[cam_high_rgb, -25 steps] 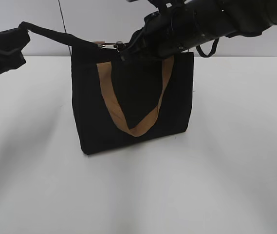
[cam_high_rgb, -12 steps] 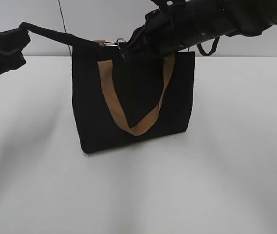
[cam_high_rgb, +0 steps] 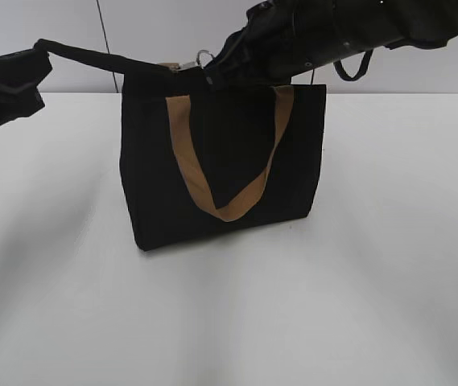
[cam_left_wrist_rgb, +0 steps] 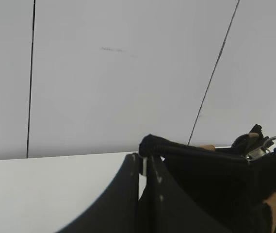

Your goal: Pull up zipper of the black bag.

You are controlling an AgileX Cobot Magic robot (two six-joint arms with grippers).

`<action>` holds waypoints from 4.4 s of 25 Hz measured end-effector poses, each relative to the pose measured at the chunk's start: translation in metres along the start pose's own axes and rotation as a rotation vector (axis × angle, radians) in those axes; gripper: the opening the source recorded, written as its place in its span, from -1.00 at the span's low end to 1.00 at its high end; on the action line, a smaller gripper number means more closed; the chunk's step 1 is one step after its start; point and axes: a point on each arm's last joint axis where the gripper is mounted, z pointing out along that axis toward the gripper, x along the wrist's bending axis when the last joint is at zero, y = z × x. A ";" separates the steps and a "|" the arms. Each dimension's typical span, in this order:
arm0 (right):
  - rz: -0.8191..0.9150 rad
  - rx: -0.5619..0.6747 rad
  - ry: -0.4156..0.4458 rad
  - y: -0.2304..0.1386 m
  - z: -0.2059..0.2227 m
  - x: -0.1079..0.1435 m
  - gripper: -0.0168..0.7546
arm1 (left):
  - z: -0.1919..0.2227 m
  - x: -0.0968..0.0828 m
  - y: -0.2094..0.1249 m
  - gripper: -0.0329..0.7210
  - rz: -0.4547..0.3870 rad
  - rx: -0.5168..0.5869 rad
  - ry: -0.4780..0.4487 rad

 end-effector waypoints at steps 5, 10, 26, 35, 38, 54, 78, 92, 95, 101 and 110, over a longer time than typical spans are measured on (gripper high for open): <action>0.054 0.005 -0.045 -0.004 -0.006 -0.024 -1.00 | 0.000 0.000 0.000 -0.91 -0.005 -0.002 0.005; 0.069 0.008 -0.066 -0.006 -0.009 -0.035 -1.00 | 0.000 0.001 0.000 -0.91 -0.010 -0.005 0.010; 0.132 0.020 -0.138 -0.015 -0.022 -0.072 -1.00 | 0.000 0.001 0.001 -0.91 -0.017 -0.007 0.017; 0.156 0.027 -0.132 -0.016 -0.023 -0.074 -1.00 | 0.000 0.000 0.000 -0.91 -0.007 -0.004 0.006; 0.159 0.028 -0.130 -0.016 -0.023 -0.074 -0.93 | 0.000 -0.003 -0.001 -0.91 0.028 0.006 -0.030; 0.115 0.025 -0.092 -0.006 -0.041 -0.065 -0.25 | 0.000 -0.004 -0.005 -0.40 0.060 0.058 -0.049; -0.010 0.119 -0.025 -0.003 -0.067 -0.051 -0.25 | -0.019 0.008 0.006 0.16 -0.133 0.844 0.305; 0.418 0.463 -0.256 -0.037 -0.117 -0.081 -0.25 | -0.027 -0.004 0.061 0.15 -0.138 1.182 0.353; 0.519 0.577 -0.270 -0.054 -0.134 -0.096 -0.25 | -0.027 -0.004 0.063 0.15 -0.136 1.196 0.354; 0.630 0.696 -0.273 -0.073 -0.160 -0.113 -0.25 | -0.033 -0.003 0.060 0.14 -0.112 1.279 0.358; 0.649 0.714 -0.265 -0.107 -0.199 -0.064 -0.25 | -0.051 -0.009 0.064 0.14 -0.136 1.286 0.335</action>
